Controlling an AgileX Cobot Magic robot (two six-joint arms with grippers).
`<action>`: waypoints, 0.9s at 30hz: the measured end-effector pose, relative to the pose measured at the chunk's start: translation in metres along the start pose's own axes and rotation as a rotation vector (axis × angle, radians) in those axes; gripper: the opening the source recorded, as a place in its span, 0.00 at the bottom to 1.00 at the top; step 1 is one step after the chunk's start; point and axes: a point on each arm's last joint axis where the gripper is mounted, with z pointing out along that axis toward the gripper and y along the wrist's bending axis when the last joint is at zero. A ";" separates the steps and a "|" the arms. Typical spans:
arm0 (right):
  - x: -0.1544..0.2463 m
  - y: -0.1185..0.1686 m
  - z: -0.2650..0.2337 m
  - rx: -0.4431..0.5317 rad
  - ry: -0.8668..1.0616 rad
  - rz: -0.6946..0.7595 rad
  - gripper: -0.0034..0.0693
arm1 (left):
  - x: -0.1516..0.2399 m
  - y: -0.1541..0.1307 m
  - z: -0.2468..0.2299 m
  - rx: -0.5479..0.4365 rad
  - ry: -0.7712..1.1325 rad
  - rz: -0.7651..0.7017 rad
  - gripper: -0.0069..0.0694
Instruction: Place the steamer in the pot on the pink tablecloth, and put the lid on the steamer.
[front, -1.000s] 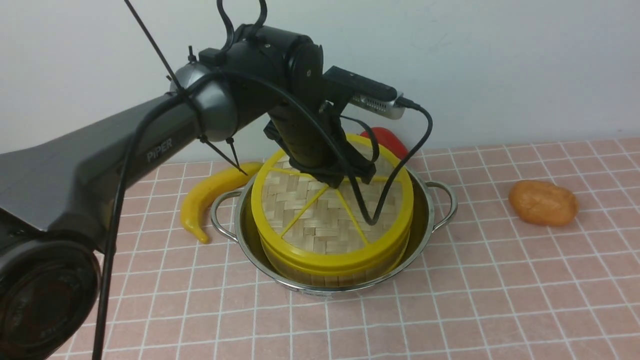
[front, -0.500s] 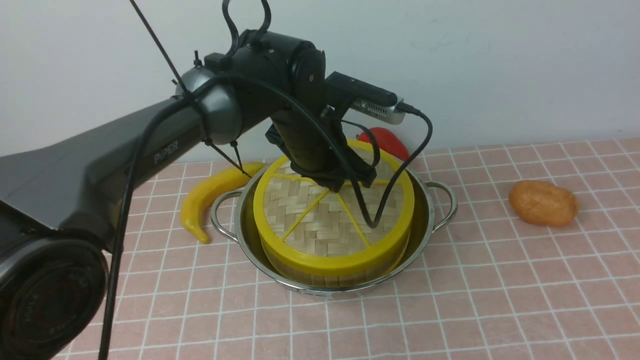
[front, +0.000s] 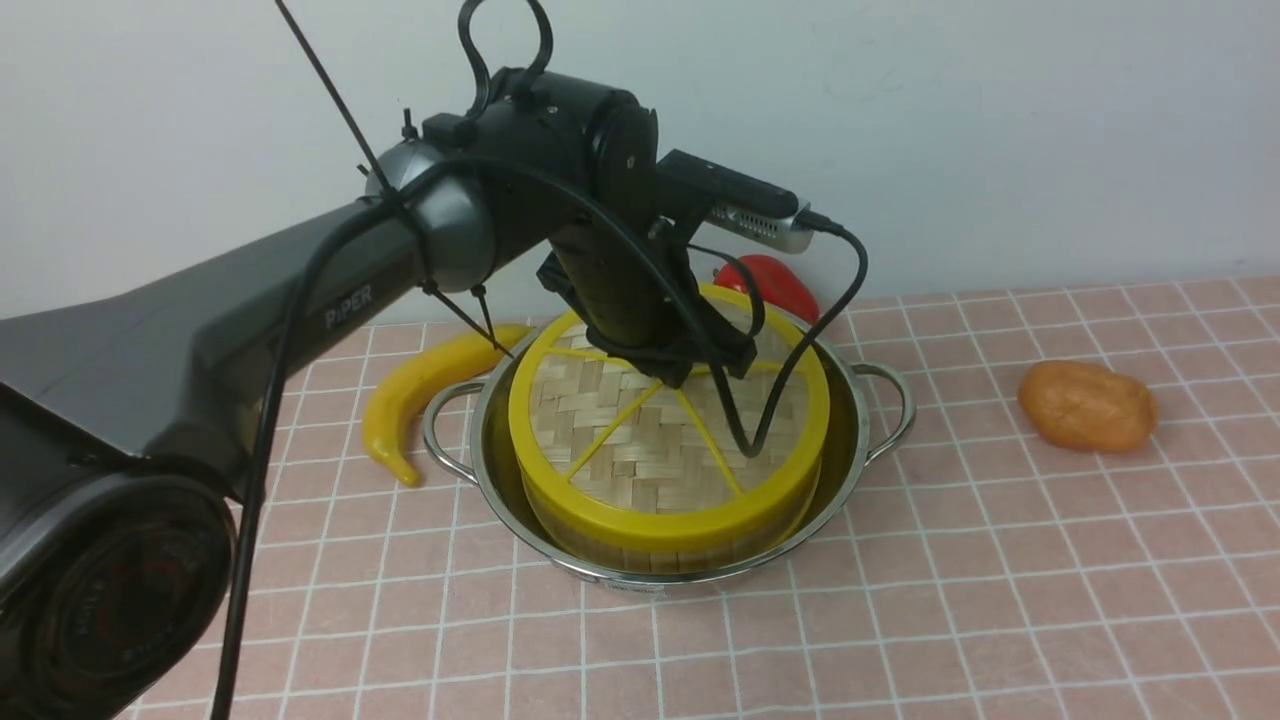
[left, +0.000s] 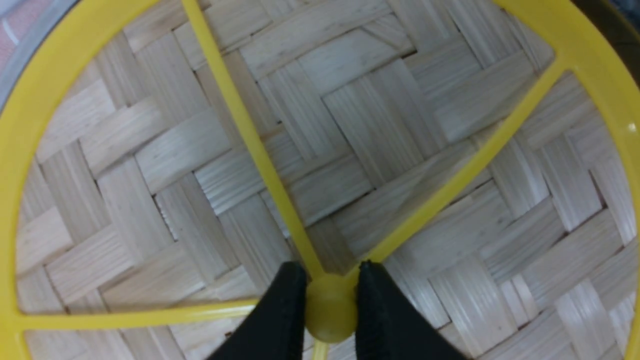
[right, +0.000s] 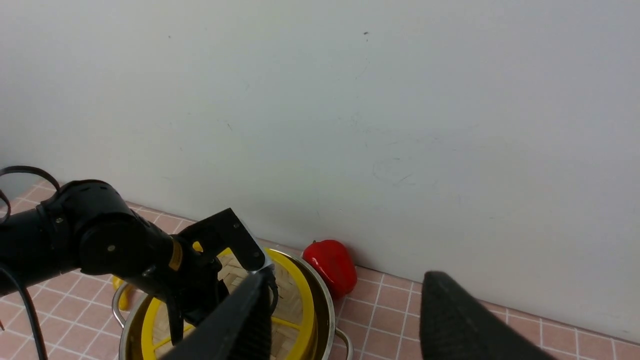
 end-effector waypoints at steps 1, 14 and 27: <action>0.000 0.000 0.000 0.000 0.000 0.000 0.61 | 0.000 0.000 0.000 0.000 0.000 0.000 0.26; 0.000 0.000 0.000 0.000 0.000 0.000 0.61 | -0.020 0.014 -0.031 -0.131 -0.013 0.053 0.96; 0.009 -0.009 -0.014 0.071 -0.019 -0.112 0.57 | -0.024 -0.001 -0.215 0.068 -0.423 -0.030 0.69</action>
